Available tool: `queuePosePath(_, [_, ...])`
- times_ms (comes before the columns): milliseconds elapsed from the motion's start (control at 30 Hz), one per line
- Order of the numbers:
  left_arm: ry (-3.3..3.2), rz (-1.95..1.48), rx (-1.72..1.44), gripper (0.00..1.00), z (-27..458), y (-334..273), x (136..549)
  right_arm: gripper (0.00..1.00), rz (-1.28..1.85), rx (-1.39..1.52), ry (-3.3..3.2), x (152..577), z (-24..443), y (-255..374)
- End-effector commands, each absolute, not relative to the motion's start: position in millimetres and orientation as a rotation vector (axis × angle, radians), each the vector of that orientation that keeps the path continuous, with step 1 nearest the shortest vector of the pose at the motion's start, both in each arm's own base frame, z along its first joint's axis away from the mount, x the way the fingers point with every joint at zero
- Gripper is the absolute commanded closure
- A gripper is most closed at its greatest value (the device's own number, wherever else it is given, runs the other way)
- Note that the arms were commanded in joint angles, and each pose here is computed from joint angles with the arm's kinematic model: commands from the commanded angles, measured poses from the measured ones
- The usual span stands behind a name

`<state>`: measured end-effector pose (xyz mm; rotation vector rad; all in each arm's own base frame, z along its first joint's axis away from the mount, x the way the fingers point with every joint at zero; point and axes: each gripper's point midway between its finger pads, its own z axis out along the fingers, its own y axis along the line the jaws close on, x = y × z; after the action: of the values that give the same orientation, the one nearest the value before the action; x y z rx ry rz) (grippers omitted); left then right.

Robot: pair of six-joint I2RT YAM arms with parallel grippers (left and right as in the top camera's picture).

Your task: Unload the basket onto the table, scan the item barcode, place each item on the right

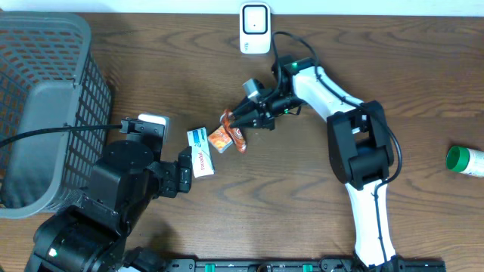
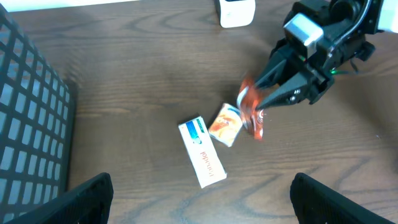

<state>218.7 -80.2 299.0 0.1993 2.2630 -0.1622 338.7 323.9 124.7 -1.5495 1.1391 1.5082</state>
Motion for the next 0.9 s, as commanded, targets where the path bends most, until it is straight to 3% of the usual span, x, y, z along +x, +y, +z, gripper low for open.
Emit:
queuePosePath(0, [2.259, -0.168, 0.181, 0.09, 301, -79, 218, 0.69, 1.538, -1.563, 1.103, 328, 125, 337])
queuePosePath(33, [2.259, -0.168, 0.181, 0.09, 301, -79, 218, 0.67, 1.546, -1.558, 1.101, 327, 126, 338])
queuePosePath(100, [2.259, -0.168, 0.181, 0.09, 301, -79, 218, 0.51, 1.566, -1.544, 1.118, 327, 128, 338])
queuePosePath(233, [2.259, -0.168, 0.181, 0.09, 301, -79, 218, 0.65, 1.612, -1.498, 1.161, 329, 132, 336])
queuePosePath(300, [2.259, -0.168, 0.181, 0.09, 301, -79, 218, 0.61, 1.657, -1.448, 1.205, 333, 136, 334])
queuePosePath(367, [2.259, -0.168, 0.181, 0.09, 301, -79, 218, 0.07, 1.723, -1.394, 1.292, 334, 138, 331])
queuePosePath(400, [2.259, -0.168, 0.181, 0.09, 301, -79, 218, 0.01, 1.762, -1.363, 1.352, 335, 140, 329])
queuePosePath(733, [2.259, -0.168, 0.181, 0.09, 301, -79, 218, 0.01, 2.171, -0.831, 2.030, 343, 144, 306])
queuePosePath(867, [2.259, -0.168, 0.181, 0.09, 301, -79, 218, 0.01, 2.180, -0.838, 2.122, 329, 141, 310])
